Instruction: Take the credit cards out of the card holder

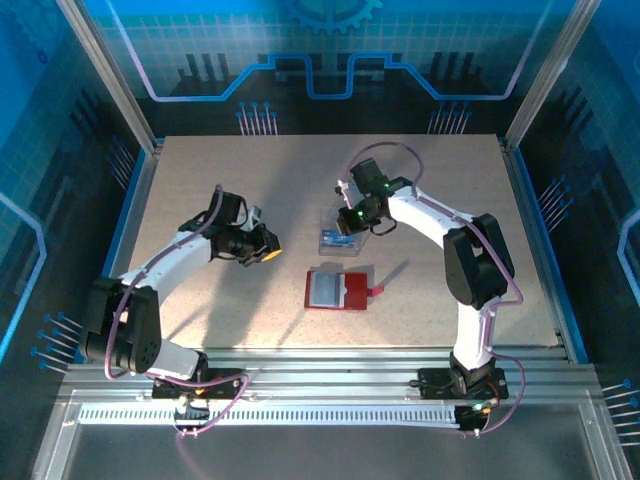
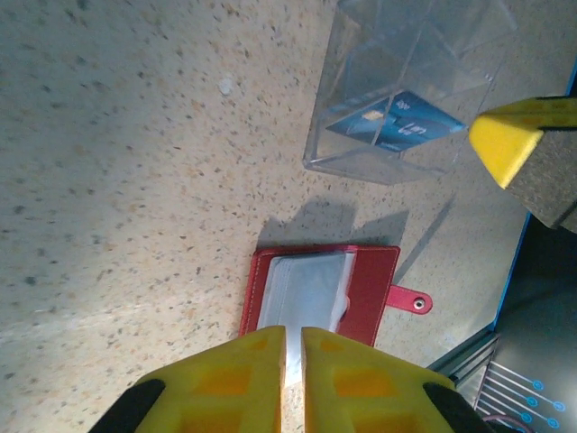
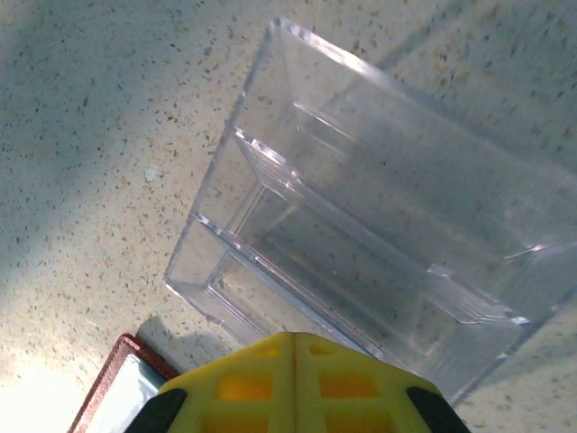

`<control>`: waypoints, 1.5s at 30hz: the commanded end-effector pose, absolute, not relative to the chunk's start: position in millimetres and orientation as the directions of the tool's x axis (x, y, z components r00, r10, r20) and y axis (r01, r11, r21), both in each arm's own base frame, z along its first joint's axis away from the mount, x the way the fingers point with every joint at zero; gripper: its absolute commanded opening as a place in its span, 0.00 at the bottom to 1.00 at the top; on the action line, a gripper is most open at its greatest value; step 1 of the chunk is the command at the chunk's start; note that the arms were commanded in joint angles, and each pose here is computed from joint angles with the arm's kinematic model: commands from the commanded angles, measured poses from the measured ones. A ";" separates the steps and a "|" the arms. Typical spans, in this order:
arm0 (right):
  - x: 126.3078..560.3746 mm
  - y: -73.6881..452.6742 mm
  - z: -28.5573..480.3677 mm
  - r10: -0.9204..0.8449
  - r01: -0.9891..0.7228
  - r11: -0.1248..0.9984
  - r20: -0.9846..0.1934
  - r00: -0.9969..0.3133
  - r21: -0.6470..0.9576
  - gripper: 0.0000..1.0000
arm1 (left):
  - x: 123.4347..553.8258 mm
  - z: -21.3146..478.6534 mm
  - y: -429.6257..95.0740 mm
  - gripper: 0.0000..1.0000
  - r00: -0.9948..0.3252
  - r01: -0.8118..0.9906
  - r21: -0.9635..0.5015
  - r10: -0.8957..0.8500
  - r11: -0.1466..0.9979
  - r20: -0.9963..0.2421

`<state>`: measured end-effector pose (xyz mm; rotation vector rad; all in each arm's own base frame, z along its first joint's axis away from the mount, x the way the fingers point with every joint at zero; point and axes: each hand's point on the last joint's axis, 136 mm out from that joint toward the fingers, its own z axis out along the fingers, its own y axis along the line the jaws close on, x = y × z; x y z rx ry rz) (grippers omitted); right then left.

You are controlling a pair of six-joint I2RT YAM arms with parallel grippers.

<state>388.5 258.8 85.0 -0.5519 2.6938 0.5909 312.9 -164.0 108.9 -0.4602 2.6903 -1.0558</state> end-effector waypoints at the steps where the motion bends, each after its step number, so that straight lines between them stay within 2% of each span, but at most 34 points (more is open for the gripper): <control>1: 393.2 271.3 91.0 -0.205 -0.380 0.826 -0.405 -0.891 0.417 0.05 | 314.6 98.3 -175.7 0.14 -0.924 -0.229 -0.688 -0.376 0.689 -0.069; 11: 391.0 273.5 77.1 -0.192 -0.364 0.827 -0.393 -0.899 0.429 0.03 | 309.5 87.7 -203.0 0.13 -0.940 -0.209 -0.680 -0.336 0.703 -0.058; 28: 393.8 271.9 58.4 -0.188 -0.336 0.847 -0.358 -0.915 0.413 0.03 | 309.4 84.6 -212.7 0.13 -0.946 -0.201 -0.676 -0.321 0.709 -0.055; 39: 394.3 271.1 96.8 -0.165 -0.351 0.838 -0.418 -0.893 0.419 0.07 | 309.0 86.3 -220.7 0.13 -0.952 -0.183 -0.681 -0.301 0.709 -0.058; 45: 362.6 264.0 104.4 -0.153 -0.311 0.833 -0.350 -0.924 0.458 0.09 | 308.9 83.1 -230.2 0.13 -0.959 -0.172 -0.685 -0.280 0.708 -0.048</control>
